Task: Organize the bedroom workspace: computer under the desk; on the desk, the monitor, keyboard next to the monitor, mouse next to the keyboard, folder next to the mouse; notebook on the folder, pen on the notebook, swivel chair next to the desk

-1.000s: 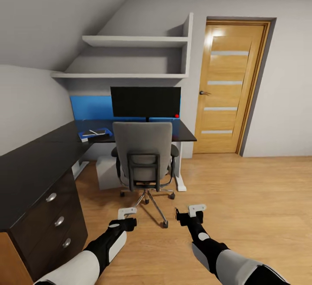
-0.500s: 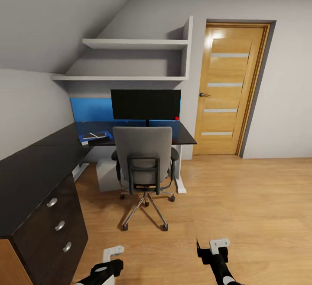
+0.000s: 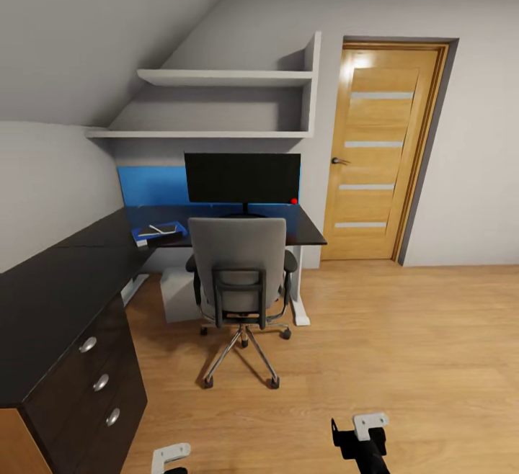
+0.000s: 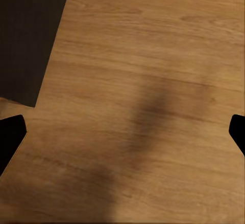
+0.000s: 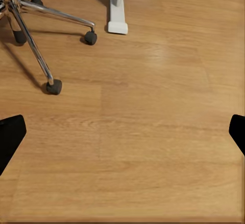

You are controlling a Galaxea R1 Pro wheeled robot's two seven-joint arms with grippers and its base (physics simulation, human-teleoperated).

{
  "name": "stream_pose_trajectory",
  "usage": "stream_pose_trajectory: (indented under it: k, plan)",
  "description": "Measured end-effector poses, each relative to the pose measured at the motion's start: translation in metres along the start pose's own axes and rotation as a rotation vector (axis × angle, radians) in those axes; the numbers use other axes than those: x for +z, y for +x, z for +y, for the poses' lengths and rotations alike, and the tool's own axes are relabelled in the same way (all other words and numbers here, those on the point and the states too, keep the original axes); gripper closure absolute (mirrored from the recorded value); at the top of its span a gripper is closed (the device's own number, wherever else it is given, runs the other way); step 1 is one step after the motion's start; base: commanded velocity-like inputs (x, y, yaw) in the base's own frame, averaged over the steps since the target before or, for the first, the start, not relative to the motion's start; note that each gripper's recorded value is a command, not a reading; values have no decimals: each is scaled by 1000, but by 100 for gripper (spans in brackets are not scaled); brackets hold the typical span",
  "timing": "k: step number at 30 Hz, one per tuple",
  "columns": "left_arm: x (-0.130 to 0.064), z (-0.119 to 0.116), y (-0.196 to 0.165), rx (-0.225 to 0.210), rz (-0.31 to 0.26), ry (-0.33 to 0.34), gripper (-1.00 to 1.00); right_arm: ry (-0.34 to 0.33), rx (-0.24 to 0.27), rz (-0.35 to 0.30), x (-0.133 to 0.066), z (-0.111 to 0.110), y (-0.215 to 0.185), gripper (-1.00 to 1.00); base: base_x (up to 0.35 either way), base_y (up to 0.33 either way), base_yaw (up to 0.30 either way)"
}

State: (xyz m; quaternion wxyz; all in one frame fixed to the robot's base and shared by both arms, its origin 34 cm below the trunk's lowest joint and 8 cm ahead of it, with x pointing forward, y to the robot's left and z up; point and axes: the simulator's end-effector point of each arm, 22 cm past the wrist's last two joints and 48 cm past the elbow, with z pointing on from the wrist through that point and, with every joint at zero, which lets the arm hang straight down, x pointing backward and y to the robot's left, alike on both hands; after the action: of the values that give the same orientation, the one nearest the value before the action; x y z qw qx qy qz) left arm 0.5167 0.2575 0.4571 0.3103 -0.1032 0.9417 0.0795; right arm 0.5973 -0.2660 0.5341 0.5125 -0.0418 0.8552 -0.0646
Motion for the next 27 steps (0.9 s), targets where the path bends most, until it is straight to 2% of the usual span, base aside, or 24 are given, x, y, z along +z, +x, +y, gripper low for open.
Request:
stream_pose_trajectory:
  k: [5, 11, 19, 27]
  plan:
    - [-5, 14, -1, 4, 4, -16, -100, -6, -2, 17, -7, 1, 0, -100, 0, 0, 0]
    - [-13, 21, -6, 6, 7, -23, -100, -14, -4, 62, -26, 4, 19, -100, 0, 0, 0]
    - [-24, 23, -15, 6, 9, -24, -100, -20, -8, 108, -47, 4, 35, -100, 0, 0, 0]
    - [-36, 20, -15, 10, 24, -11, -100, -21, -9, 114, -55, 2, 26, -100, 0, 0, 0]
